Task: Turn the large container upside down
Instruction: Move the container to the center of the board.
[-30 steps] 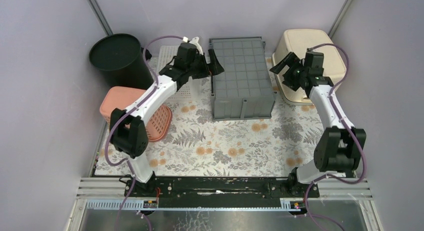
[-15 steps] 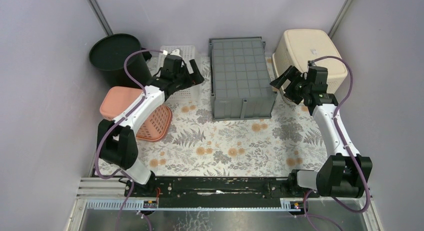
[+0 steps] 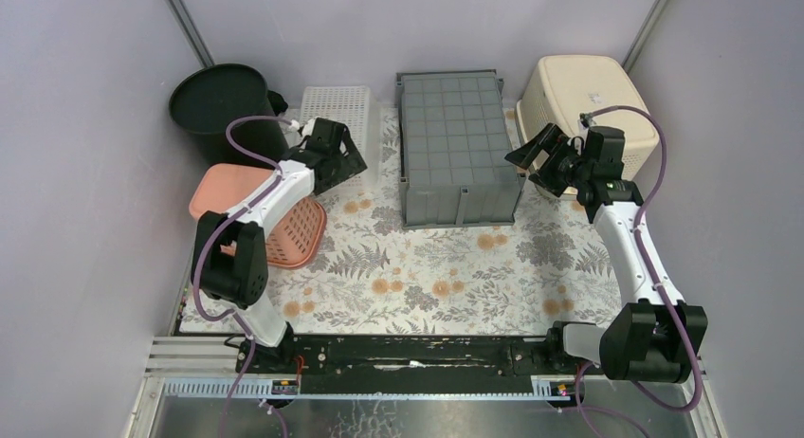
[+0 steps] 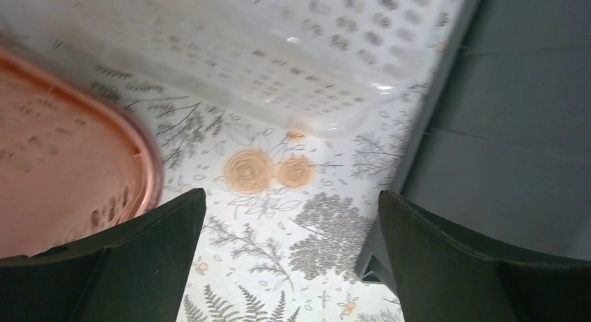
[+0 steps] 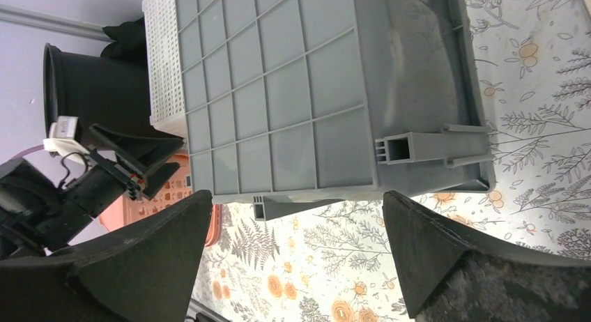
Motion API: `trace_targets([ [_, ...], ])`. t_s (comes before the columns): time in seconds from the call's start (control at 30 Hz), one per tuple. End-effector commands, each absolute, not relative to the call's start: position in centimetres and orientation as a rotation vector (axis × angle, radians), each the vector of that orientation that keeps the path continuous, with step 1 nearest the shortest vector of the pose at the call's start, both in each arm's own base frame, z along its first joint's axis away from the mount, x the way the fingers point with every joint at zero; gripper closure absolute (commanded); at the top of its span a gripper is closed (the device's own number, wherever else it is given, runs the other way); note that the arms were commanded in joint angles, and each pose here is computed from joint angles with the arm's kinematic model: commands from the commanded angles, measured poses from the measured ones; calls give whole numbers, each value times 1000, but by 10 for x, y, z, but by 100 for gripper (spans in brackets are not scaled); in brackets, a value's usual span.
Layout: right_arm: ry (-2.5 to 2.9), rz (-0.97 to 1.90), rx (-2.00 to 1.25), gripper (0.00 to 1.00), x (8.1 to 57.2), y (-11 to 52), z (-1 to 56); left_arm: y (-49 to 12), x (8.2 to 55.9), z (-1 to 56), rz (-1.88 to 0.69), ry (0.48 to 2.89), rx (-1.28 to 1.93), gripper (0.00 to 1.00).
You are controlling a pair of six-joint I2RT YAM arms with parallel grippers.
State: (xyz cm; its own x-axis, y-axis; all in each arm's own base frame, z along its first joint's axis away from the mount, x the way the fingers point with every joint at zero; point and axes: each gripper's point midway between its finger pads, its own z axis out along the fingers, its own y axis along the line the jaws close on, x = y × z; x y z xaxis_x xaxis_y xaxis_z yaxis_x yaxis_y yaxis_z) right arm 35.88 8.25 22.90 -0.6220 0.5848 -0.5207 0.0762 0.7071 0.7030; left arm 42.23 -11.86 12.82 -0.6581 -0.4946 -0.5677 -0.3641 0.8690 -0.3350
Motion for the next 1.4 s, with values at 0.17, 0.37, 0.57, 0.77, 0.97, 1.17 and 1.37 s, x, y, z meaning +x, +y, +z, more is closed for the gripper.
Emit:
trace_targets([
  [0.17, 2074, 947, 422, 1, 351, 97, 246, -72, 374, 104, 13, 2374, -865, 0],
  [0.37, 2077, 980, 411, 1, 347, 102, 243, -58, 334, 90, 86, 2409, -950, 0],
  [0.57, 2078, 1010, 410, 1, 345, 105, 240, -49, 301, 99, 65, 2375, -986, 0],
  [0.77, 2078, 1030, 404, 2, 344, 107, 238, -43, 270, 111, 30, 2358, -1018, 0],
  [0.97, 2077, 1047, 403, 2, 341, 109, 236, -35, 229, 99, 45, 2378, -1070, 0],
  [1.17, 2056, 1075, 343, 6, 341, 118, 255, -53, 229, 143, -188, 2328, -983, 0],
  [1.37, 2108, 1029, 42, 9, 336, 184, 290, -50, 231, 224, -282, 2183, -943, 0],
])
